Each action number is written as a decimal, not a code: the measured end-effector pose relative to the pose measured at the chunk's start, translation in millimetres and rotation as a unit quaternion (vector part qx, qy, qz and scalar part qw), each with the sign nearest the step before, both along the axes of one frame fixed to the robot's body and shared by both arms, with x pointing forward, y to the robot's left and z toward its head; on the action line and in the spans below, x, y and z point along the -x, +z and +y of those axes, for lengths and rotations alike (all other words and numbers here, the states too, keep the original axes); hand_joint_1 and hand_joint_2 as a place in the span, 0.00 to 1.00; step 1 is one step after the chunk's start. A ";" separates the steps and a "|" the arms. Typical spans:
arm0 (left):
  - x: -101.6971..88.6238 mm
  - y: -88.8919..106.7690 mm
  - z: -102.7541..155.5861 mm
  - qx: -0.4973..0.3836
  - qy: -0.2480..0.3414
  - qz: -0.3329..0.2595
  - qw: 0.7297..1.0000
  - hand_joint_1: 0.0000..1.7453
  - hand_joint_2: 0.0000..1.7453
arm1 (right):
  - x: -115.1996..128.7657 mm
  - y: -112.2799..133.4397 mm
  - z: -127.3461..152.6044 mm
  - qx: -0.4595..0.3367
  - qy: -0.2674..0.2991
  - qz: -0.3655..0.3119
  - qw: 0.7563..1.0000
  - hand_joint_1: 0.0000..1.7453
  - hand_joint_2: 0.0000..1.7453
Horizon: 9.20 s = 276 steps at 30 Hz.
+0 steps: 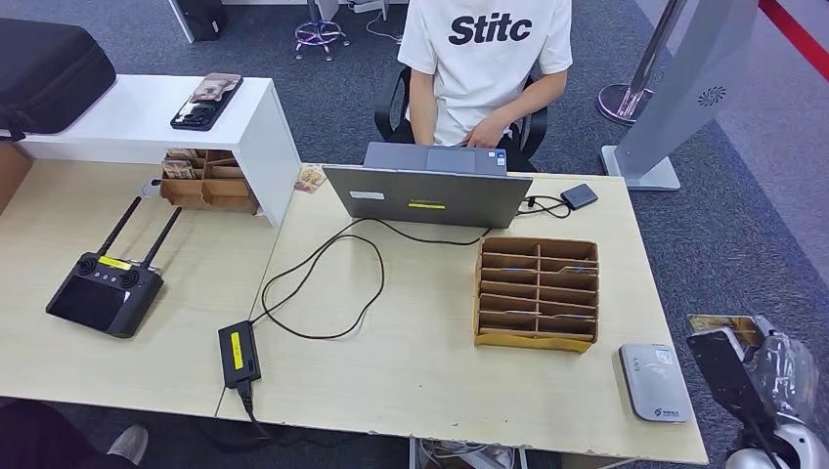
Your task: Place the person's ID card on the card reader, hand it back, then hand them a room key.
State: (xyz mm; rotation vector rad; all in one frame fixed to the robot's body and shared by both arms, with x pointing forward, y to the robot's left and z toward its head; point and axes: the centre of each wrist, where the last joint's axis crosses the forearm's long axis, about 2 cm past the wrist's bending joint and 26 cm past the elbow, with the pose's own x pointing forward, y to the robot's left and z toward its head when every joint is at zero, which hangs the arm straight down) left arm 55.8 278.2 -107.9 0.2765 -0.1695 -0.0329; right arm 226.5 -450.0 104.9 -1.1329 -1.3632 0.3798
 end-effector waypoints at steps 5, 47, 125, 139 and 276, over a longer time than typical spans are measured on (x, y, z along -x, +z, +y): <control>-0.1 0.0 -0.1 0.000 0.000 0.000 1.000 0.00 1.00 | 2.5 -4.9 -2.1 -0.008 -0.008 0.013 1.000 1.00 1.00; 0.0 0.0 -0.6 0.003 -0.006 0.002 1.000 0.00 1.00 | 23.1 -49.5 32.4 -0.100 0.002 0.074 0.992 1.00 1.00; -4.3 0.6 -4.9 0.019 -0.047 -0.027 0.998 0.00 1.00 | -182.5 197.7 126.3 0.227 0.129 -0.086 0.961 1.00 1.00; -4.8 0.6 -4.2 0.019 -0.069 -0.021 0.997 0.00 1.00 | -243.7 223.3 120.7 0.271 0.091 0.015 0.958 1.00 1.00; 3.0 0.4 -17.3 0.023 -0.016 -0.012 1.000 0.00 1.00 | -13.4 11.9 119.1 0.039 0.202 0.018 0.978 0.00 1.00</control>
